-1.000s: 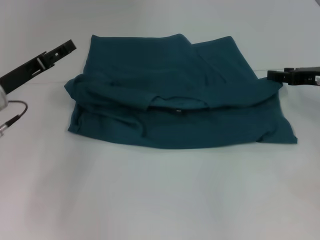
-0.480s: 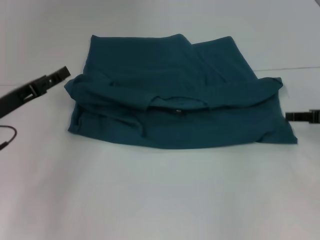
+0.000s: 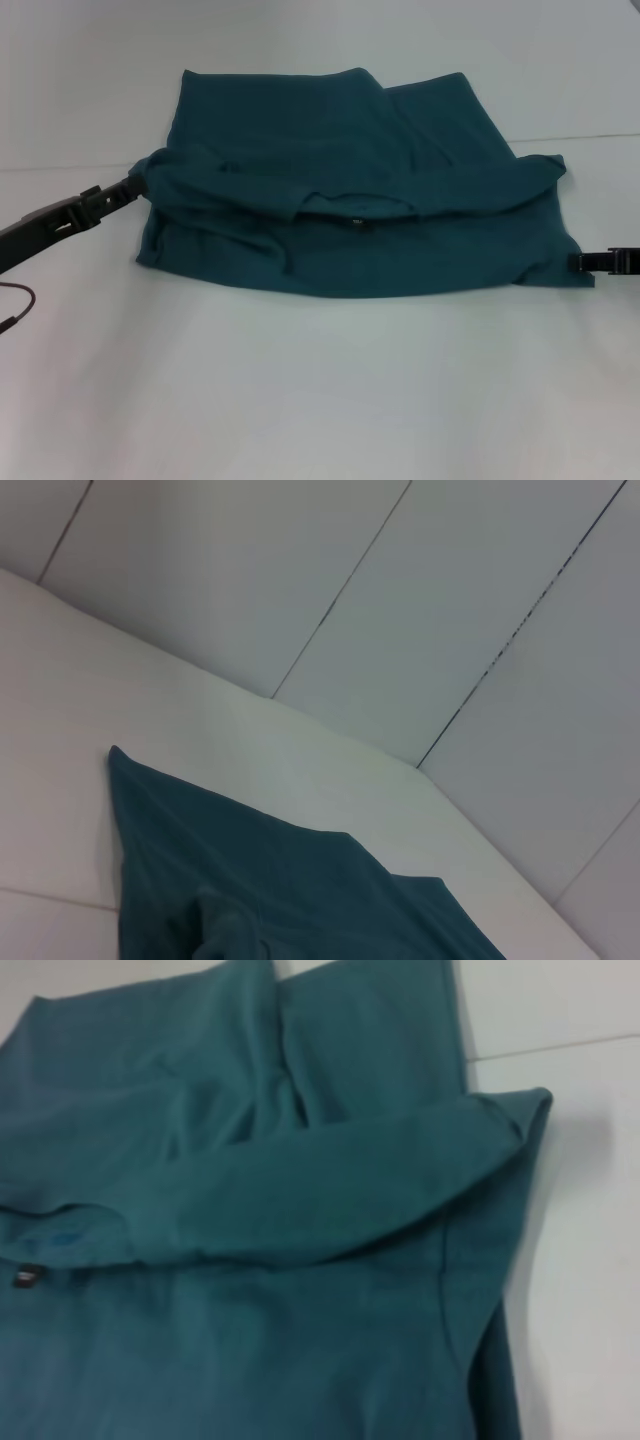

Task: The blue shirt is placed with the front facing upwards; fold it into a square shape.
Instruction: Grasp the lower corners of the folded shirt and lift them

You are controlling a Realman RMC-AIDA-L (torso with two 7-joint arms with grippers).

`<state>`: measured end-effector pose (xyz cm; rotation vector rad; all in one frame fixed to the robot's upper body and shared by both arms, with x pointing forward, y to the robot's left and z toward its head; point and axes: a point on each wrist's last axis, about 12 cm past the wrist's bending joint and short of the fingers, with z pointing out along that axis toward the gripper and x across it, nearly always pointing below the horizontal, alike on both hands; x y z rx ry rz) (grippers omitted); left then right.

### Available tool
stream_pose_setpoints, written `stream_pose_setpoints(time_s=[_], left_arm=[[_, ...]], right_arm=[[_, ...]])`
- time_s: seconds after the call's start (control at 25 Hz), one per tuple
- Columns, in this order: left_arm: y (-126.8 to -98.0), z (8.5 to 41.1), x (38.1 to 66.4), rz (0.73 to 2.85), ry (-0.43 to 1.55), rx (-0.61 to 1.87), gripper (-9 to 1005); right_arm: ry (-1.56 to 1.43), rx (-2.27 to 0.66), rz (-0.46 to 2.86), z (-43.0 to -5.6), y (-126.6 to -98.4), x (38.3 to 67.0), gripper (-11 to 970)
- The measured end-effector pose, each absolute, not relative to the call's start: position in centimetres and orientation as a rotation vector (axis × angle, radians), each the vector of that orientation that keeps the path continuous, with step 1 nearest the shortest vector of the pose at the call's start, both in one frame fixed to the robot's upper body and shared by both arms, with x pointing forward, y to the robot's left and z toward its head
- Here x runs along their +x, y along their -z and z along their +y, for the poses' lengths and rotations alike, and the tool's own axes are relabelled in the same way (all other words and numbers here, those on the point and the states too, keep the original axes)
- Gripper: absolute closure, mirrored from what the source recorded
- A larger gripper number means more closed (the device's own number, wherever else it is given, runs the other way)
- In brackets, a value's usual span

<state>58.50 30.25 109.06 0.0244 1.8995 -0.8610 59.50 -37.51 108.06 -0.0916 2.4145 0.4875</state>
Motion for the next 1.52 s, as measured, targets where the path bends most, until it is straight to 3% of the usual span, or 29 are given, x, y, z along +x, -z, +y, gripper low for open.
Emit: stream_pose_setpoints(time_s=[1.04, 1.52], left_arm=[[-109.1, 29.8, 58.8, 1.899, 0.857, 0.038, 144], [-108.9, 29.9, 58.6, 1.903, 0.856, 0.031, 143]], right_arm=[[-0.509, -0.134, 2.404, -34.9, -107.8, 60.8, 352], [-0.494, -0.137, 2.397, -35.3, -108.0, 60.8, 800]])
